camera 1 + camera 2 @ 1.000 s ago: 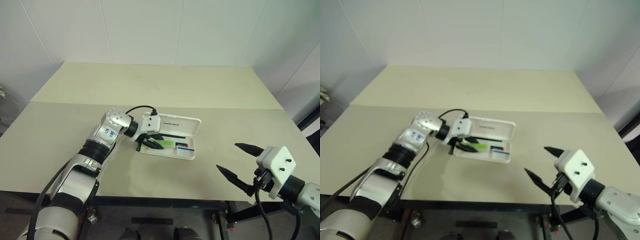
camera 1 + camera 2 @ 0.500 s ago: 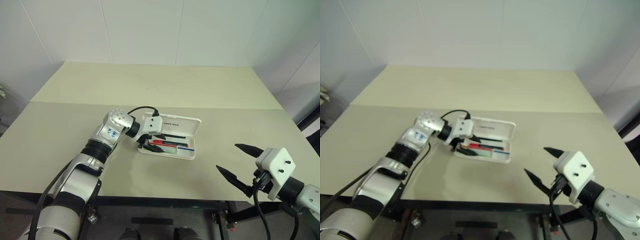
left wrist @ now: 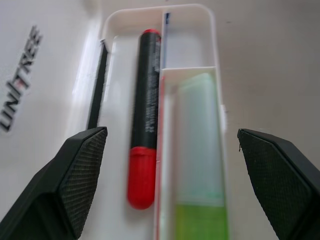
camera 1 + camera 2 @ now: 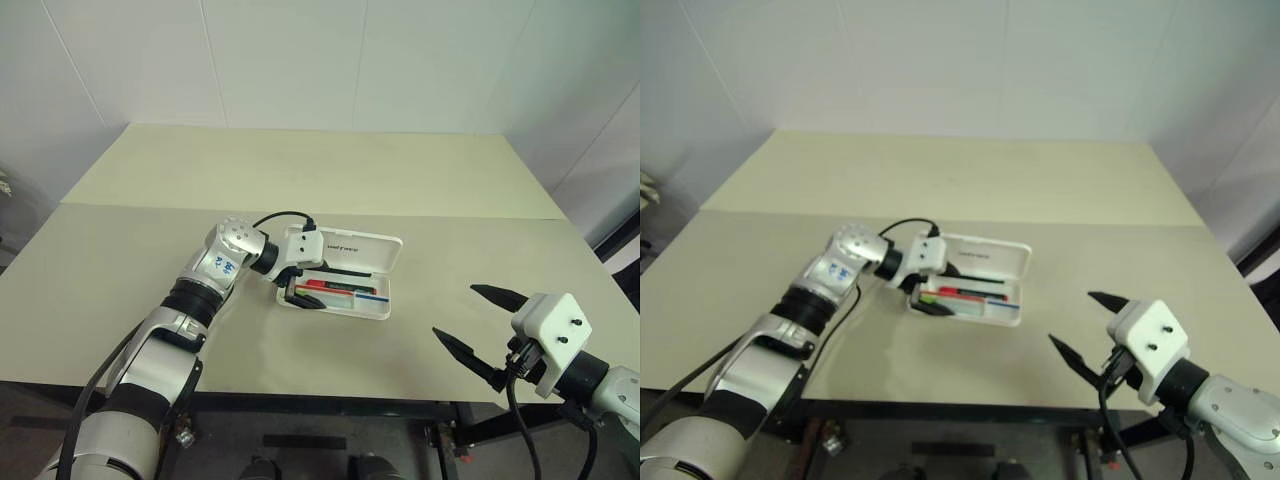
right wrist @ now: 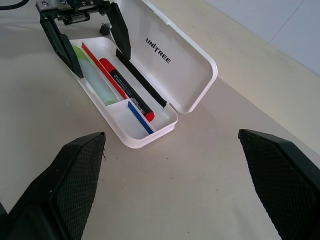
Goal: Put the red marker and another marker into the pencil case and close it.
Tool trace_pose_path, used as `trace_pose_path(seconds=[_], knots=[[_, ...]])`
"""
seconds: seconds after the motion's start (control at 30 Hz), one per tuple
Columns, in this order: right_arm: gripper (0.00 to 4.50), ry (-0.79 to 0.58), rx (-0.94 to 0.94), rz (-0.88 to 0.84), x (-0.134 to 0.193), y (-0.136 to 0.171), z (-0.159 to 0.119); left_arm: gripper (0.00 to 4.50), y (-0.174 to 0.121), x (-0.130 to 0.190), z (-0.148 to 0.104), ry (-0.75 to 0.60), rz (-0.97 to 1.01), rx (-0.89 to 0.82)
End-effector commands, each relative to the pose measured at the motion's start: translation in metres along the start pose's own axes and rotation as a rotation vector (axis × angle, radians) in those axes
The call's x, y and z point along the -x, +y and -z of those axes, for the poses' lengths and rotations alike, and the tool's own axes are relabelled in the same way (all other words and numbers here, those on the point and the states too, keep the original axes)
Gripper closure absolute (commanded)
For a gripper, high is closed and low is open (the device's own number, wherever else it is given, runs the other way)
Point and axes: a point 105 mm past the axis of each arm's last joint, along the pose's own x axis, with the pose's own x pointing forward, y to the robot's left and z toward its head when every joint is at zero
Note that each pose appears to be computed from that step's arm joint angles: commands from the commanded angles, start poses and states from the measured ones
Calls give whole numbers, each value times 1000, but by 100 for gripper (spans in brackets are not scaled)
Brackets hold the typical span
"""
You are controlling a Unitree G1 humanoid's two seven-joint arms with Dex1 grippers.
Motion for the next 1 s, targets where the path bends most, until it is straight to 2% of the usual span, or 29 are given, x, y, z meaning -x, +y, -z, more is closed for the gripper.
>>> trace_pose_path(seconds=[0.03,0.3,0.47,0.57,0.7,0.8,1.0], knots=[[0,-33,30,-2,0,2,-8,2,11,6,-13,-15,-44,-48],[0,-29,29,1,1,2,-8,2,6,5,-13,-26,-25,-67],[0,-19,29,6,4,3,-7,2,2,31,-36,-173,-10,-78],[0,-7,29,2,7,3,-6,2,-4,53,-41,-253,-10,-87],[0,5,37,-9,10,-1,-4,2,-1,75,-27,-224,-89,-49],[0,11,48,-15,10,-6,-3,2,9,86,-18,-204,-216,-11],[0,14,61,-41,10,-18,-2,2,33,106,-8,-262,-534,96]])
